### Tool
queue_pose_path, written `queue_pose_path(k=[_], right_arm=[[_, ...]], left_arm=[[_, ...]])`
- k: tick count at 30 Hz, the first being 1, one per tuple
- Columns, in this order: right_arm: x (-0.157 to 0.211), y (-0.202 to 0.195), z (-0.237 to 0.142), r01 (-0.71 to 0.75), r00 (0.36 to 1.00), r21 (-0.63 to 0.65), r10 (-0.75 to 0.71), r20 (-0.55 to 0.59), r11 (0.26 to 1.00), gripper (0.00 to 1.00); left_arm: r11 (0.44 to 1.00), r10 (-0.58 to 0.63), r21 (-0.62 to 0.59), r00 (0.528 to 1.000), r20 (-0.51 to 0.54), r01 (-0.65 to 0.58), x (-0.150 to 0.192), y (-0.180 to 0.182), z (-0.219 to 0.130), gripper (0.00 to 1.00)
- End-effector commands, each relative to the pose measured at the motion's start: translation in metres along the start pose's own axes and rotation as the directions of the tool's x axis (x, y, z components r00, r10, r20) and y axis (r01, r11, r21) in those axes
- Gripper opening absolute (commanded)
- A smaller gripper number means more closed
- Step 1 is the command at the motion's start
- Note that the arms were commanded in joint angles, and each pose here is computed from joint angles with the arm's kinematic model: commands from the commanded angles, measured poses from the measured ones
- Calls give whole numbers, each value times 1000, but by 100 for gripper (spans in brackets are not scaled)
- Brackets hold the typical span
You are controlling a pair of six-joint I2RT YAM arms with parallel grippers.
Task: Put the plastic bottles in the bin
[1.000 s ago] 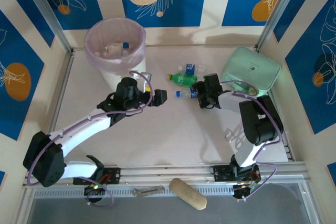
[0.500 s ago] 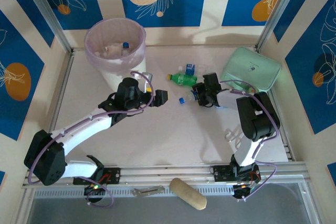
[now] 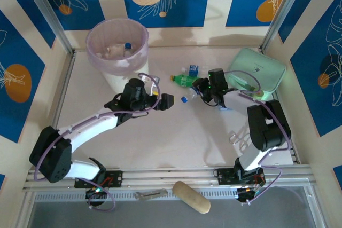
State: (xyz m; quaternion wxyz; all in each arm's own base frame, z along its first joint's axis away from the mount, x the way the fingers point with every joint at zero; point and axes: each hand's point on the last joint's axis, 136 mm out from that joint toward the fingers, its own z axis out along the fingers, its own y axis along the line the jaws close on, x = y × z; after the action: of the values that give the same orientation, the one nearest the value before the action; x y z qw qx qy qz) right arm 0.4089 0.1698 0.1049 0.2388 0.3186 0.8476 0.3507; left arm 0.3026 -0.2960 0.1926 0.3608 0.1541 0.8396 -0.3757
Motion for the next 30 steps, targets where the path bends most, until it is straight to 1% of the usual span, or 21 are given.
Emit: queue_pose_path(k=[1, 4, 8, 14, 20, 27, 30], right_arm=[[9, 54, -31, 194, 978, -163, -203, -41, 967, 45], [19, 78, -51, 254, 957, -242, -279, -77, 937, 44], [32, 102, -73, 284, 934, -321, -336, -121, 904, 44], [61, 116, -88, 314, 899, -360, -398, -185, 878, 44], [91, 117, -89, 328, 867, -379, -435, -244, 866, 44], [104, 119, -84, 320, 855, -379, -437, -278, 868, 44], [109, 119, -82, 326, 848, -370, -442, -292, 870, 44]], left_arm=[[991, 31, 131, 999, -26, -27, -4, -32, 8, 100], [987, 40, 158, 998, -56, -31, 1, -39, 17, 100], [984, 51, 173, 996, -73, -38, 0, -45, 26, 100], [986, 96, 141, 993, -69, -86, -4, -43, 24, 100], [985, 100, 146, 992, -81, -88, -1, -43, 25, 98], [984, 108, 150, 990, -90, -94, 3, -44, 28, 90], [983, 115, 152, 990, -86, -101, 3, -45, 26, 81]])
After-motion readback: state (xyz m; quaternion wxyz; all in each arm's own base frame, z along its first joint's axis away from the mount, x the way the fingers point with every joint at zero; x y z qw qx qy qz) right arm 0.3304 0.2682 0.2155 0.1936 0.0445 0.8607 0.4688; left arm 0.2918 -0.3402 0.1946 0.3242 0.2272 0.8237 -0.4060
